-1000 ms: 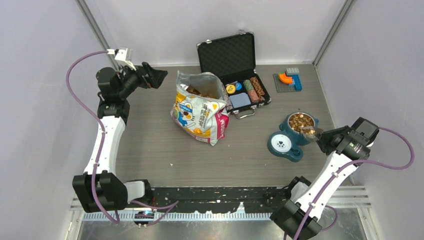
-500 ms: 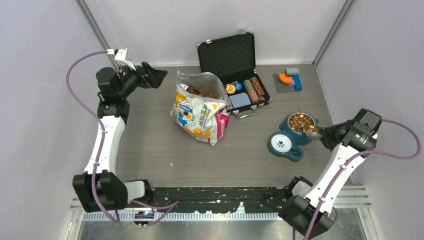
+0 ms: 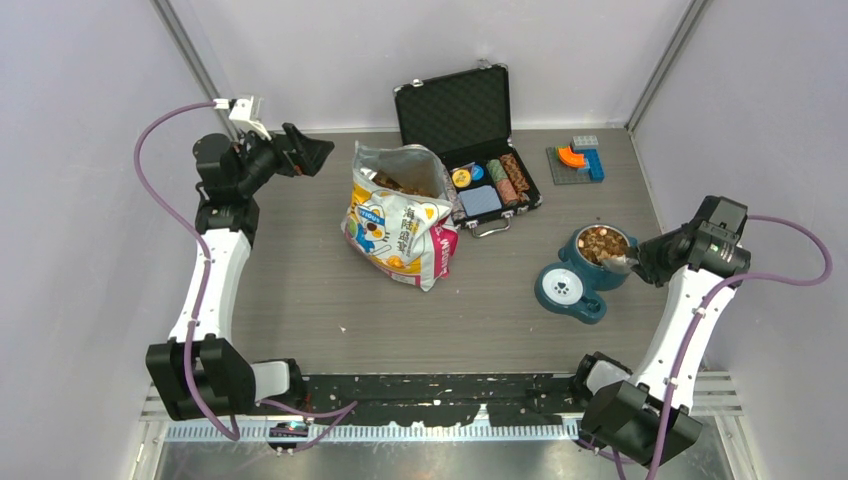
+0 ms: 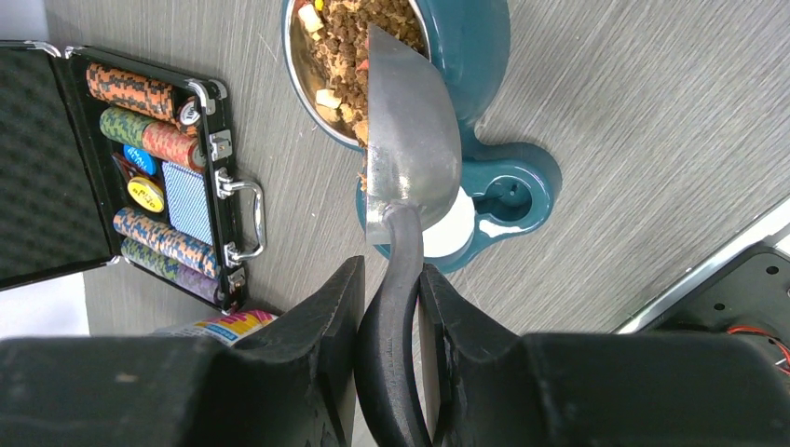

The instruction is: Serve the pet food

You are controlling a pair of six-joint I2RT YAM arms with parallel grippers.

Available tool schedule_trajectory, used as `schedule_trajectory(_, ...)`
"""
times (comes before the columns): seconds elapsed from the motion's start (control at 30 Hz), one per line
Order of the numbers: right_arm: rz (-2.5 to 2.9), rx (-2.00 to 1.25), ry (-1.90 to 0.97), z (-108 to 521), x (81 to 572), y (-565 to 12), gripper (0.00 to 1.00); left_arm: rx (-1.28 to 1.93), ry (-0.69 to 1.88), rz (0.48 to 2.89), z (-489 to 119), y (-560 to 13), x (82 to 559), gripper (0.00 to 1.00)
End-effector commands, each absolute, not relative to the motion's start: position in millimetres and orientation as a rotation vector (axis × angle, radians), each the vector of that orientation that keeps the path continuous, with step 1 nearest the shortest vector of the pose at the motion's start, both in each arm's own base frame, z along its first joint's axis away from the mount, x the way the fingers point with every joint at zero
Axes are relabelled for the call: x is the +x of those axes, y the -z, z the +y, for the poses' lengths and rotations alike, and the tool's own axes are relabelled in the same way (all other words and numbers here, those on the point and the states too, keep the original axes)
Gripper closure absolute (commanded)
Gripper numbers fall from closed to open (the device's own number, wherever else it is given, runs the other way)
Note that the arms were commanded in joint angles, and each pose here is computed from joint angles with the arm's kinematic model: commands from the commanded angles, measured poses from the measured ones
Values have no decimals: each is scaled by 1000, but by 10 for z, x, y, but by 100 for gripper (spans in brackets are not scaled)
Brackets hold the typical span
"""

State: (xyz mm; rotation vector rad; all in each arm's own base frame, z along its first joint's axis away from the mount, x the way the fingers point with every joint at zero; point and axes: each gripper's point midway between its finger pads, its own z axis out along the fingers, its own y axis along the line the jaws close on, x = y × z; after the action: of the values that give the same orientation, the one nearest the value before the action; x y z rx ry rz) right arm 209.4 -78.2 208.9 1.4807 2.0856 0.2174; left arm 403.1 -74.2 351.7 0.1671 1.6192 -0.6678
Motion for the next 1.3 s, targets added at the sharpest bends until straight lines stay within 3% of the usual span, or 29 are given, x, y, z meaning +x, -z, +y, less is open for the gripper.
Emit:
schedule_trajectory(0.0, 1997, 1446, -212, -869, 2237, -2297, 95, 194, 665, 1566, -736, -3703, 4041, 1)
schedule_trajectory(0.73, 2024, 1390, -252, -871, 2379, -2273, 95, 187, 687, 1580, -747, -3694, 4085, 1)
schedule_trajectory(1.27, 2067, 1392, -157, -888, 2192, -2311, 95, 190, 691, 1578, -744, -3694, 4079, 1)
